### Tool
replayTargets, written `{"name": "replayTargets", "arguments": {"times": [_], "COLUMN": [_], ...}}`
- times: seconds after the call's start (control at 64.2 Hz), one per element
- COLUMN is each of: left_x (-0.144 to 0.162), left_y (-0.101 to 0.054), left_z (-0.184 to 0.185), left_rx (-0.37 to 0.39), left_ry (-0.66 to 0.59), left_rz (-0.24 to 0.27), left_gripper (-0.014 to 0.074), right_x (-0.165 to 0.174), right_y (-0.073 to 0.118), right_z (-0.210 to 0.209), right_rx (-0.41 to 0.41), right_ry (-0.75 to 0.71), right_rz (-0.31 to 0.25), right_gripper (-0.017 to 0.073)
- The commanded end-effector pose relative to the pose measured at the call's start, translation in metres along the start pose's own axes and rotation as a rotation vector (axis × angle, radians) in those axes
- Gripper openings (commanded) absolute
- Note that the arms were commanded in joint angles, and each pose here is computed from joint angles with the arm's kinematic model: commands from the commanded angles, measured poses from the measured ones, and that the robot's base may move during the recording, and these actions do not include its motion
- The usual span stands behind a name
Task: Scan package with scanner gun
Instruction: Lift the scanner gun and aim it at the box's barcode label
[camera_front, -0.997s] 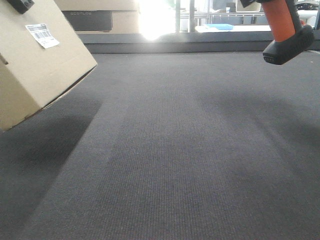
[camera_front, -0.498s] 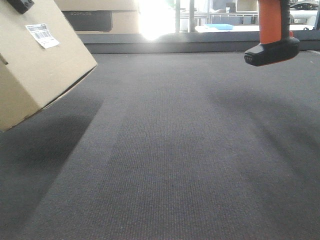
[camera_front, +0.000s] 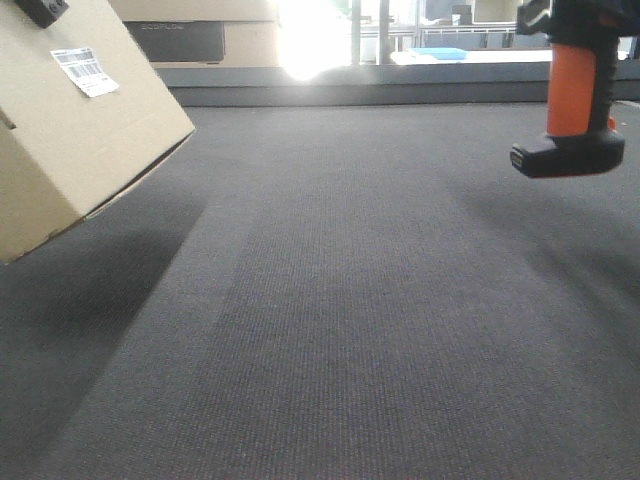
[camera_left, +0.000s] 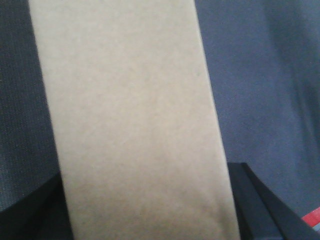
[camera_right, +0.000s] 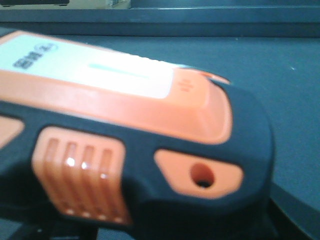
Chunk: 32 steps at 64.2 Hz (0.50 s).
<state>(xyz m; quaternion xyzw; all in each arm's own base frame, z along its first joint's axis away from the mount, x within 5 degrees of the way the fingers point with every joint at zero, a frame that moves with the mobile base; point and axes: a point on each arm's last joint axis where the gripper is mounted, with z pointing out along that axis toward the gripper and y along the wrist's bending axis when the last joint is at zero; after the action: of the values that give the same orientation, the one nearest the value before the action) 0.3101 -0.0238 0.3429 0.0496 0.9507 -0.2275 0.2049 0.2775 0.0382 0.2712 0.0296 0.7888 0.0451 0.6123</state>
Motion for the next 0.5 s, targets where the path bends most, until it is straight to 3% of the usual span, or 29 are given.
{"name": "replayTargets", "arguments": {"times": [0.0,0.28,0.483], "left_x": [0.001,0.001,0.001], "left_y": [-0.004,-0.004,-0.004], "left_z": [-0.005,-0.005,-0.005], "left_rx": [0.013,0.013,0.013], "left_ry": [-0.016,-0.016,-0.016], "left_rz": [0.002,0.002,0.002], "left_gripper": [-0.0111,-0.0111,-0.0111], "right_x": [-0.008,0.001,0.011], "right_y": [-0.006,-0.009,-0.005], "right_z": [-0.005,0.001,0.014], "right_rx": [0.042,0.052,0.010], "right_ry": [-0.125,-0.137,-0.137], "right_rz": [0.038,-0.003,-0.039], "right_gripper": [-0.0159,-0.0159,-0.0159]}}
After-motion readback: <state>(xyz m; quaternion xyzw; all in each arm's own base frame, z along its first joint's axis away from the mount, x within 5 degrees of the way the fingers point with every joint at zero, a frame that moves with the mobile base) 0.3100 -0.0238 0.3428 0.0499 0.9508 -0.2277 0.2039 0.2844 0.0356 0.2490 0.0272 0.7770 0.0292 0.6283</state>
